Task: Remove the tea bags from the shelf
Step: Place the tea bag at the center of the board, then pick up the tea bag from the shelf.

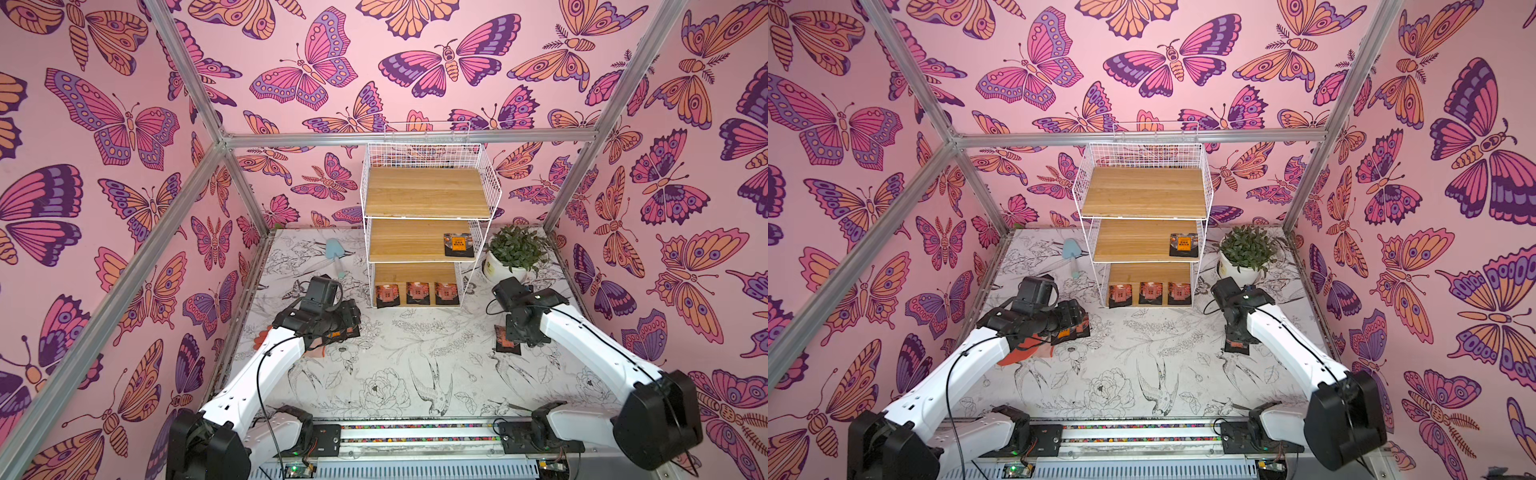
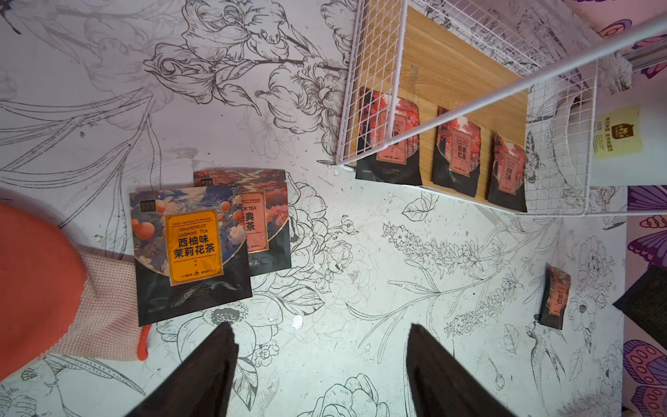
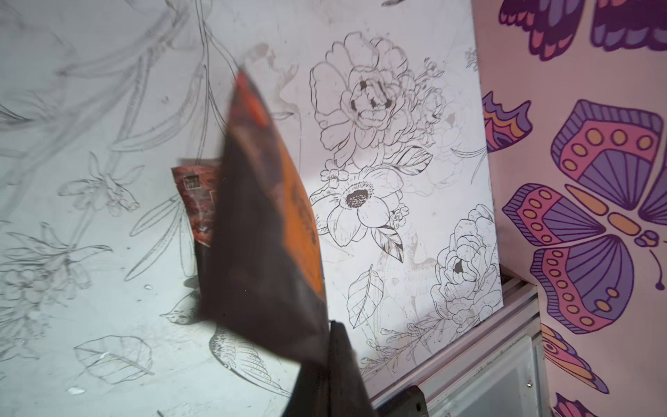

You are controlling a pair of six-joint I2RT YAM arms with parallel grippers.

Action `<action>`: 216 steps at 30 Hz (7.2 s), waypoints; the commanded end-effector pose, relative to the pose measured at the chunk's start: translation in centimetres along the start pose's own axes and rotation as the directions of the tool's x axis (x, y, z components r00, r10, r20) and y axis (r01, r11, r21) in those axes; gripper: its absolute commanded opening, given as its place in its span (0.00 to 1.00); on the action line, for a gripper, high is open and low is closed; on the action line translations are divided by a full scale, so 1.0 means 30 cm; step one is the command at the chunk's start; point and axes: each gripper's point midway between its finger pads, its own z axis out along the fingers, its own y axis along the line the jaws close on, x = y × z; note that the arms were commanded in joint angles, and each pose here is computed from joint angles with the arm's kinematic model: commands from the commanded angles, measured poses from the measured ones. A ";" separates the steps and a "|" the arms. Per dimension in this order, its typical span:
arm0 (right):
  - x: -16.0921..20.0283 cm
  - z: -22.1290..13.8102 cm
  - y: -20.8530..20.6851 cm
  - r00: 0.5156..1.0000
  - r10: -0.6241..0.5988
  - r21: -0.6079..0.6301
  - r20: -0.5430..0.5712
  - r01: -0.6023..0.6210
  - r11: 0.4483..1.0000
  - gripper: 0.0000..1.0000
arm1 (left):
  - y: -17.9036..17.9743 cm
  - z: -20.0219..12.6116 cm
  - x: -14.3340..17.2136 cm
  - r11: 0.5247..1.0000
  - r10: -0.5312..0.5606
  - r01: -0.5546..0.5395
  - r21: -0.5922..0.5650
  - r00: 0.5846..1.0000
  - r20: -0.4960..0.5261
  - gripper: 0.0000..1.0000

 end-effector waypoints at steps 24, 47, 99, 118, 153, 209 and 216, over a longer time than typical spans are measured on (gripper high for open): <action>-0.035 0.044 0.176 0.978 -0.147 -0.099 -0.146 0.134 0.986 0.56 | 0.010 -0.021 -0.009 0.999 -0.002 0.002 -0.033 1.000 0.012 0.78; -0.308 -0.203 0.095 0.928 0.308 -0.532 0.209 -0.156 0.832 0.67 | -0.475 -0.284 -0.160 0.946 0.319 -0.321 -0.045 0.899 0.299 0.77; -0.460 -0.196 0.013 0.861 0.453 -0.671 0.230 -0.197 0.715 0.82 | -1.187 0.060 -0.219 0.822 0.497 -0.569 -0.009 0.710 0.499 0.82; -0.460 -0.194 0.018 0.864 0.450 -0.674 0.227 -0.194 0.713 0.83 | -1.211 0.099 -0.228 0.829 0.474 -0.559 -0.005 0.699 0.536 0.81; -0.463 -0.187 0.016 0.865 0.449 -0.667 0.224 -0.200 0.718 0.83 | -1.141 0.194 -0.193 0.801 0.562 -0.589 -0.106 0.678 0.474 0.79; -0.469 -0.190 0.001 0.859 0.461 -0.667 0.222 -0.212 0.714 0.83 | -1.043 0.108 -0.259 0.851 0.485 -0.522 -0.058 0.739 0.468 0.00; -0.471 -0.190 0.003 0.860 0.462 -0.670 0.219 -0.212 0.712 0.83 | -1.038 0.077 -0.280 0.865 0.446 -0.501 -0.009 0.761 0.471 0.00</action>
